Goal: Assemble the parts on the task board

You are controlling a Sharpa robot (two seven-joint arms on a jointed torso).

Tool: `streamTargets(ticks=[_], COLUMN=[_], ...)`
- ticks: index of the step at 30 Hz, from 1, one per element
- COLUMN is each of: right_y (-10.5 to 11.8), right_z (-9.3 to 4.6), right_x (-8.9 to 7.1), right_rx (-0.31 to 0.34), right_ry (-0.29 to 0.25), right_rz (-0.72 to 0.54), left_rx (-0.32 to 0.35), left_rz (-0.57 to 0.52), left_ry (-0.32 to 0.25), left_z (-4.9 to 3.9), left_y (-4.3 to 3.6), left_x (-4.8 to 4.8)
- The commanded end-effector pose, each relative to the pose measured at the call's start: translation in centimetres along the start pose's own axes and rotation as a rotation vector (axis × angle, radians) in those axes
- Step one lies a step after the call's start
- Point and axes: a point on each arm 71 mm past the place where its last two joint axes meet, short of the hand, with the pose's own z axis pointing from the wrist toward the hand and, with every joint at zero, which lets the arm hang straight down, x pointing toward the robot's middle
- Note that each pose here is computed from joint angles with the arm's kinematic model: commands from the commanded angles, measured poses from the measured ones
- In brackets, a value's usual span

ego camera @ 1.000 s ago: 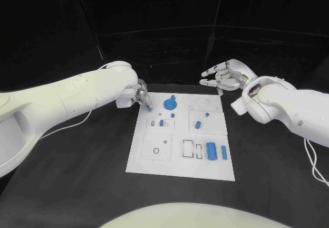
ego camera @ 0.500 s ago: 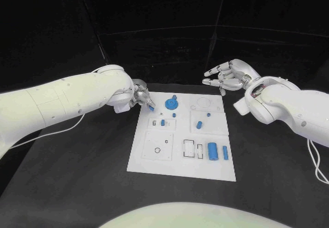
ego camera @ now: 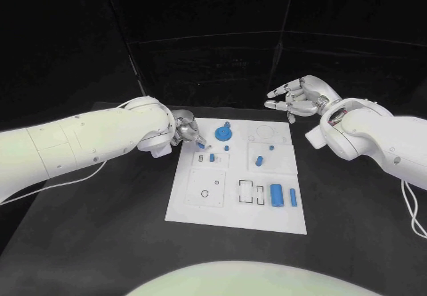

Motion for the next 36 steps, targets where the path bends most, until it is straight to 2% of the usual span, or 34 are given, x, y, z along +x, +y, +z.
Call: streamTargets(ticks=[1, 6, 14, 36], right_y=[0.1, 0.1, 0.1, 0.0], right_z=[0.0, 0.0, 0.0, 0.1], right_x=[-0.1, -0.1, -0.1, -0.1], right_rx=[-0.006, -0.006, -0.006, -0.006], right_ry=[0.002, 0.002, 0.003, 0.005], right_rz=[-0.001, 0.0, 0.0, 0.0], left_rx=[0.031, 0.027, 0.028, -0.014], left_rz=[0.016, 0.02, 0.04, 0.081], left_ry=[-0.063, -0.053, -0.028, 0.048], left_z=[-0.04, -0.01, 0.02, 0.06], left_y=[0.03, 0.37, 0.48, 1.13], left_x=[-0.16, 0.38, 1.38, 2.26])
